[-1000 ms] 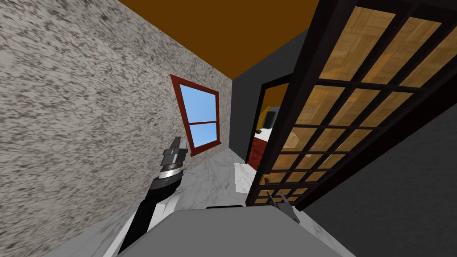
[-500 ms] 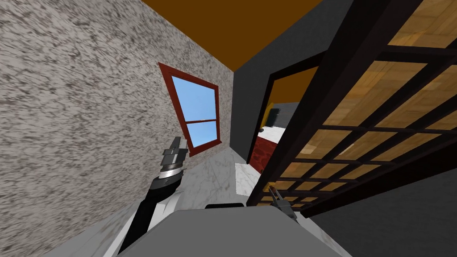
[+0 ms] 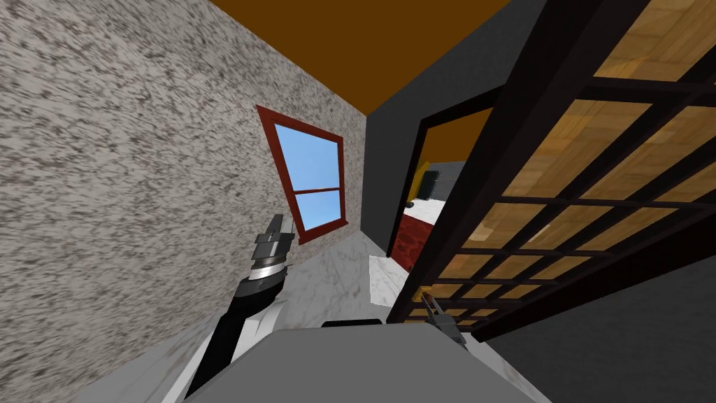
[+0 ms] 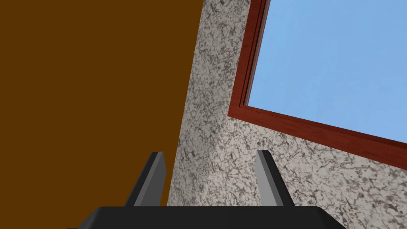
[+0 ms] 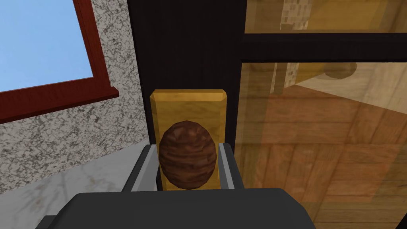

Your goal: Pull the door open

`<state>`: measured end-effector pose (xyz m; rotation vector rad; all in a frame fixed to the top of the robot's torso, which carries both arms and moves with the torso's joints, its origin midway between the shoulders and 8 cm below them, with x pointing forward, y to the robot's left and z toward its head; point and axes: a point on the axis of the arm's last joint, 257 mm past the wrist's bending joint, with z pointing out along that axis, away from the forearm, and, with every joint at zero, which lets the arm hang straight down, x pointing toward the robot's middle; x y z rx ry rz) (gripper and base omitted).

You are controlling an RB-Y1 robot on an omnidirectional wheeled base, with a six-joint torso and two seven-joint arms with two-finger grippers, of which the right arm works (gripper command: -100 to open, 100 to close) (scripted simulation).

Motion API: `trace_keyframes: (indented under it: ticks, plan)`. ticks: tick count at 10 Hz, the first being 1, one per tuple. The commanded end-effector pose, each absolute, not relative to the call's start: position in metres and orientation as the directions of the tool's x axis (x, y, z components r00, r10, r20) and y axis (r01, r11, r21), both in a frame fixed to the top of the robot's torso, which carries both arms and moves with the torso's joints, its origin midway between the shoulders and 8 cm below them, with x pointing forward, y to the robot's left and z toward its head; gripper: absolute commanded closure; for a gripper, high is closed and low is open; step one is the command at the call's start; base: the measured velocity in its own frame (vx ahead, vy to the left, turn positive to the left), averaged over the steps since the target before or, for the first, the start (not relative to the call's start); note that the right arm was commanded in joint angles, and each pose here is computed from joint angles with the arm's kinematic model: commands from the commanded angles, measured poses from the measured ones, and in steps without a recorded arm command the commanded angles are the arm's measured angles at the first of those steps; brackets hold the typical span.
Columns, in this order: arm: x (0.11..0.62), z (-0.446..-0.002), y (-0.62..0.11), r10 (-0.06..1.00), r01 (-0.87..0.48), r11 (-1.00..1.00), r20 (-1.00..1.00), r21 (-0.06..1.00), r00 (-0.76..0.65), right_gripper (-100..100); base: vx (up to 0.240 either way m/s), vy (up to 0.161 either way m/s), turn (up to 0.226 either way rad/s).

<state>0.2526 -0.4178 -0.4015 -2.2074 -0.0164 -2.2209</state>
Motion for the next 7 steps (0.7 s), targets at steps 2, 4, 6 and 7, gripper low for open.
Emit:
trace_keyframes:
  ticks: [2, 4, 6, 7]
  plan:
    - [0.248, -0.402, -0.415, -0.001, 0.035, -0.999, 1.0, -0.001, -0.005, 100, -0.197, -0.053, 0.113]
    - [0.245, -0.401, -0.413, 0.0, 0.053, -0.999, 1.0, 0.0, -0.003, 100, -0.214, -0.063, 0.116]
    - [0.241, -0.401, -0.412, 0.0, 0.071, -0.997, 1.0, 0.0, -0.002, 100, -0.194, -0.069, 0.136]
    - [0.239, -0.4, -0.411, 0.0, 0.079, -0.997, 1.0, 0.0, -0.001, 100, -0.185, -0.031, 0.105]
